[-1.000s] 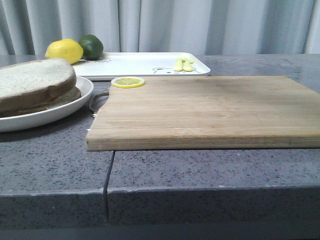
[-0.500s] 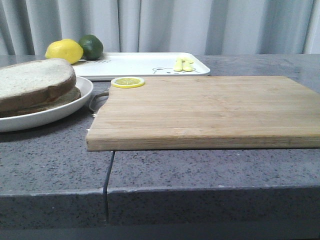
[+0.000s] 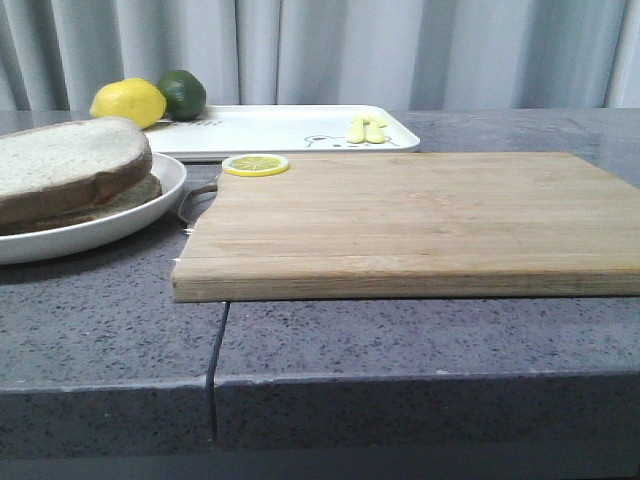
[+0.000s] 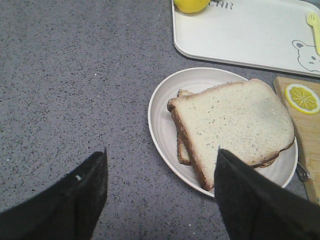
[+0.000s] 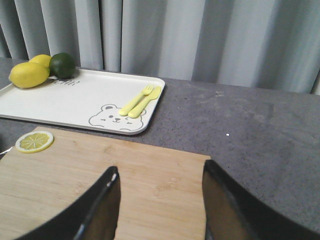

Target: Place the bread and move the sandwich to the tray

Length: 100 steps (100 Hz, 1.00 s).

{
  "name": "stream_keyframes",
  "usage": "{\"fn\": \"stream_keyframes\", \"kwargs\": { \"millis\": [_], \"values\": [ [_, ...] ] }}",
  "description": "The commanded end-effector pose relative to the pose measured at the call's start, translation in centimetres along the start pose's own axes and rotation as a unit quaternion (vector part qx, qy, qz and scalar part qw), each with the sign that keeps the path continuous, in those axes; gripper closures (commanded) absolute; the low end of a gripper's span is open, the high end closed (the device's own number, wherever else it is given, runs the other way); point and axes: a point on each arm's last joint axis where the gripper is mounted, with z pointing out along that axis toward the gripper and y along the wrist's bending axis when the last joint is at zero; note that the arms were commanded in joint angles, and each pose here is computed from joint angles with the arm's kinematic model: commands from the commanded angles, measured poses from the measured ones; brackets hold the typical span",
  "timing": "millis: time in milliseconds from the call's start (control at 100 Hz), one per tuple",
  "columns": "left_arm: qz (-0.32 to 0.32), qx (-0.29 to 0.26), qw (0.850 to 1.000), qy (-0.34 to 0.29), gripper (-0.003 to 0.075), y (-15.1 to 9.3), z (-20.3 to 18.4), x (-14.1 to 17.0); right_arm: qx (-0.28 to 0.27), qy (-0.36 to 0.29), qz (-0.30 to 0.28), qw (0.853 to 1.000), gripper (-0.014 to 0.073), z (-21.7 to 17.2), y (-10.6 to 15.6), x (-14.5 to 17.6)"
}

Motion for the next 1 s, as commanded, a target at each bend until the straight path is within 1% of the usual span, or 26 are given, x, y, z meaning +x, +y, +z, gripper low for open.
{"fn": "stream_keyframes", "kwargs": {
  "millis": [0, 110, 990],
  "values": [
    [-0.002, 0.013, 0.999, -0.044, 0.0290, -0.45, -0.55, -1.42, 0.008, -0.047, -0.005, 0.999, 0.0208, -0.65, -0.14, -0.51],
    [-0.002, 0.013, 0.999, -0.044, 0.0290, -0.45, -0.55, -1.42, 0.007, -0.038, -0.005, 0.999, 0.0208, -0.69, -0.13, 0.05],
    [-0.002, 0.013, 0.999, -0.045, 0.0290, -0.45, -0.55, -1.44, 0.009, -0.050, -0.005, 0.999, 0.0208, -0.71, -0.16, -0.17]
  ]
}}
